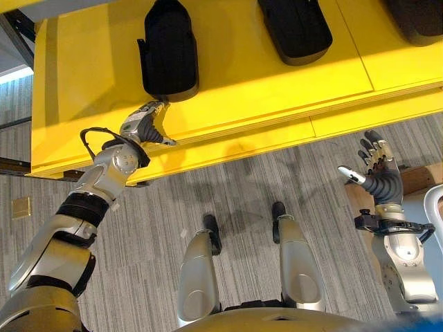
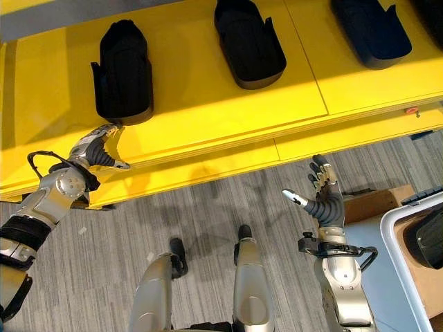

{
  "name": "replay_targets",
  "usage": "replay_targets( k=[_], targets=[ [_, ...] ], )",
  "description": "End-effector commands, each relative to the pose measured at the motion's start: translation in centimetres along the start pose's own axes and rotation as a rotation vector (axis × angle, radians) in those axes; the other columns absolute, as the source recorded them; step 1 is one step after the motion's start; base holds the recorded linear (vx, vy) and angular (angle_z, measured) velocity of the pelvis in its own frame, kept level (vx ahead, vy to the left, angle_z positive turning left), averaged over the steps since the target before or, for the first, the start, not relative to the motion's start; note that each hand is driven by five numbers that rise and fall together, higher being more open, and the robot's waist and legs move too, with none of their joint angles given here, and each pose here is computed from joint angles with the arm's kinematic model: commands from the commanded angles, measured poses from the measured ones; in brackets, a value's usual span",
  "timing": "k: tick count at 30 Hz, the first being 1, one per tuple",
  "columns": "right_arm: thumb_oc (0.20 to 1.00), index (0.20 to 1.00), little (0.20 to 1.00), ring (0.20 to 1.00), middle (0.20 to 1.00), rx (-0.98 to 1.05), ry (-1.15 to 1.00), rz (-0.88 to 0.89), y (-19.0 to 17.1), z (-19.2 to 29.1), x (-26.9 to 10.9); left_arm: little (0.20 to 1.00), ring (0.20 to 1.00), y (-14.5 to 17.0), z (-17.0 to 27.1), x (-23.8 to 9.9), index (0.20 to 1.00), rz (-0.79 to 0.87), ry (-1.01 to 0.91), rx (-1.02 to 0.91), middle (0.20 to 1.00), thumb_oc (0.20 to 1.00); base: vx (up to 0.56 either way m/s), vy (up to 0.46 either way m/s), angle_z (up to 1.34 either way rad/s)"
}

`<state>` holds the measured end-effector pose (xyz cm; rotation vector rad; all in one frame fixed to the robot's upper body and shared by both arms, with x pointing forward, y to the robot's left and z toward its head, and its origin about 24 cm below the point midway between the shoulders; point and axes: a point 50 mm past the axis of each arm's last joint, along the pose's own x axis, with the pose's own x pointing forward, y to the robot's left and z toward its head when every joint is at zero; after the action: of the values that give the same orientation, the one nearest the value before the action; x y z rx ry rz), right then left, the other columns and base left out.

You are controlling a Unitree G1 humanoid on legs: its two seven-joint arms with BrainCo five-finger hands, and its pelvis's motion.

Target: Move parts from the plastic box to the shelf.

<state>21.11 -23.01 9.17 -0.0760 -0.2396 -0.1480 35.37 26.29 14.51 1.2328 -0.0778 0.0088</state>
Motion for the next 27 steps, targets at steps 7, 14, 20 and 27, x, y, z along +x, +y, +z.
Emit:
replay_targets(
  k=[7,14,20,27],
  targets=[
    [1.0,1.0,1.0,1.0,1.0,0.044,-0.131,-0.019,-0.2,2.5,-0.3,1.0,1.0,-0.1,1.5,1.5,1.0,-0.034,-0.016,-0.018,1.0,1.0,-0.01,-0.001,0.0],
    [1.0,1.0,1.0,1.0,1.0,0.039,-0.122,-0.017,-0.3,2.4,-0.4,1.0,1.0,-0.5,2.2,2.0,1.0,-0.046,-0.026,-0.023,1.0,1.0,0.0,-0.006,0.0],
    [1.0,1.0,1.0,1.0,1.0,0.039,-0.12,-0.022,-0.4,2.4,-0.5,1.0,1.0,-0.5,2.5,2.2,1.0,-0.049,-0.031,-0.023,1.0,1.0,0.01,-0.005,0.0],
    [1.0,1.0,1.0,1.0,1.0,0.036,-0.122,-0.023,-0.4,2.4,-0.5,1.0,1.0,-1.3,3.0,1.7,1.0,-0.067,-0.067,-0.064,1.0,1.0,-0.02,-0.004,0.0]
  ],
)
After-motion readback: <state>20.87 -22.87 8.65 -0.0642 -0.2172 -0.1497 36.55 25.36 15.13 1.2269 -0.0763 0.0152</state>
